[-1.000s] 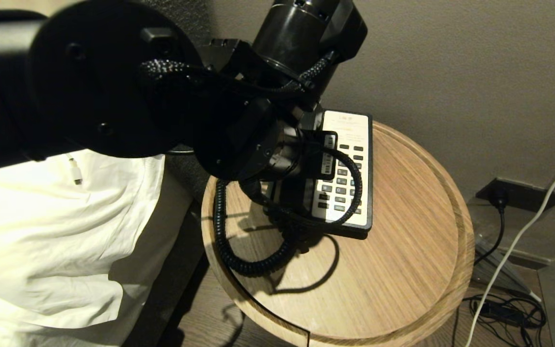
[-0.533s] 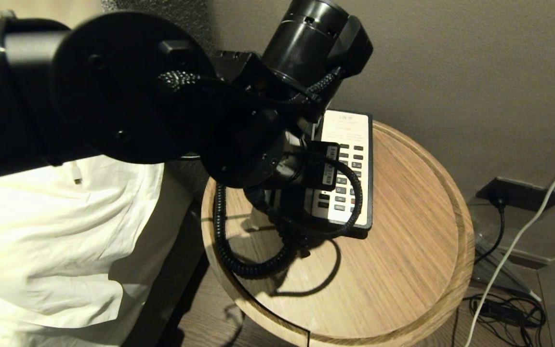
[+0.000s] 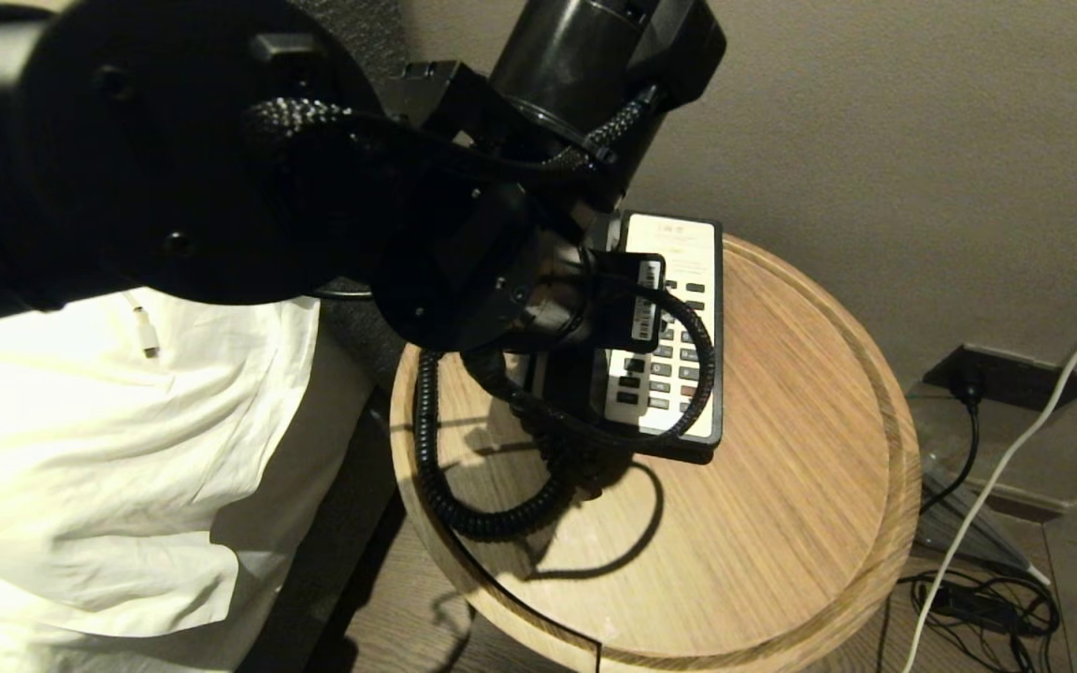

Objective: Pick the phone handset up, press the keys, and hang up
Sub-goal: Put the handset back, then end the call using the dial pad

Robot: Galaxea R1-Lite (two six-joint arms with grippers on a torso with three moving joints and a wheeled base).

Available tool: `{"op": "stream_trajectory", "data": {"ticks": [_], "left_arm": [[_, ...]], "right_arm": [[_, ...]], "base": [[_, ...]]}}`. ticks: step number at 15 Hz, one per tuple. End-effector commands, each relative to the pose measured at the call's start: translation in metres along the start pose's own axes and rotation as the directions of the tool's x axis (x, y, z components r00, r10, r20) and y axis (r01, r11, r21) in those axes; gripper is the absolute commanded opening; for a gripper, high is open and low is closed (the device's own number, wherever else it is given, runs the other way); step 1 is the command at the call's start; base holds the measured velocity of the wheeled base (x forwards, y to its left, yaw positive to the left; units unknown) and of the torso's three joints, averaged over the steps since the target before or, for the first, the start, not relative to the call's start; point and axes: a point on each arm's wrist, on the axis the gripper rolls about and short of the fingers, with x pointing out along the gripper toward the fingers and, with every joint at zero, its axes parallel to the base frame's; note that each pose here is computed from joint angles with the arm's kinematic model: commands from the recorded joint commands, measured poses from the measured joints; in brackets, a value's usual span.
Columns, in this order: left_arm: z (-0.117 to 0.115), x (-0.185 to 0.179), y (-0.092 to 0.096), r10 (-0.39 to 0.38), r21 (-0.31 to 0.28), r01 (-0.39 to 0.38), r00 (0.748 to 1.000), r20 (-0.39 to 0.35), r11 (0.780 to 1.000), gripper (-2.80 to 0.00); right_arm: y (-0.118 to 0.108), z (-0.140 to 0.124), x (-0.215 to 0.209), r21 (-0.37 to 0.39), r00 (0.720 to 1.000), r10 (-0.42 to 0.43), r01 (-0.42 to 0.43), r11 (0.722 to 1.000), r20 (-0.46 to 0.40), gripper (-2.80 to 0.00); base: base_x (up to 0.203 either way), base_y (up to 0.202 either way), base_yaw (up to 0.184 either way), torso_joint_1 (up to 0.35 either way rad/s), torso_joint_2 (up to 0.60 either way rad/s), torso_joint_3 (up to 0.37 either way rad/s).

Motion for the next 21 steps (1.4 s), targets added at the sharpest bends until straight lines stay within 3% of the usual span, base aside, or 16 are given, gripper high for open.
{"op": "stream_trajectory", "data": {"ticks": [1, 10, 15, 16, 21], "left_arm": [[0.005, -0.011, 0.003, -0.007, -0.016, 0.007, 1.000, 0.022, 1.000, 0.00], [0.013, -0.037, 0.018, -0.020, -0.050, 0.023, 0.998, 0.055, 0.998, 0.00], [0.015, -0.053, 0.042, 0.013, -0.074, -0.008, 0.998, 0.067, 0.997, 0.00], [0.014, -0.064, 0.048, 0.010, -0.080, -0.004, 0.997, 0.076, 0.997, -2.80], [0.002, -0.129, 0.088, -0.017, -0.104, 0.031, 0.992, 0.127, 0.994, -2.80]], "right_arm": [[0.000, -0.001, 0.001, 0.000, 1.000, -0.006, 0.006, 1.000, -0.008, -2.80], [-0.001, -0.003, 0.001, -0.013, 0.999, -0.019, 0.018, 1.000, -0.031, -2.80], [0.002, -0.001, 0.006, -0.016, 0.999, -0.023, 0.023, 1.000, -0.040, -2.80], [0.004, 0.002, 0.010, -0.021, 0.998, -0.030, 0.029, 0.999, -0.052, -2.80], [0.032, 0.031, 0.049, -0.040, 0.995, -0.043, 0.039, 0.998, -0.088, -2.80]], "base": [[0.000, 0.000, 0.000, 0.000, 0.00, 0.000], [0.000, 0.000, 0.000, 0.000, 0.00, 0.000], [0.000, 0.000, 0.000, 0.000, 0.00, 0.000], [0.000, 0.000, 0.000, 0.000, 0.00, 0.000], [0.000, 0.000, 0.000, 0.000, 0.00, 0.000]]}}
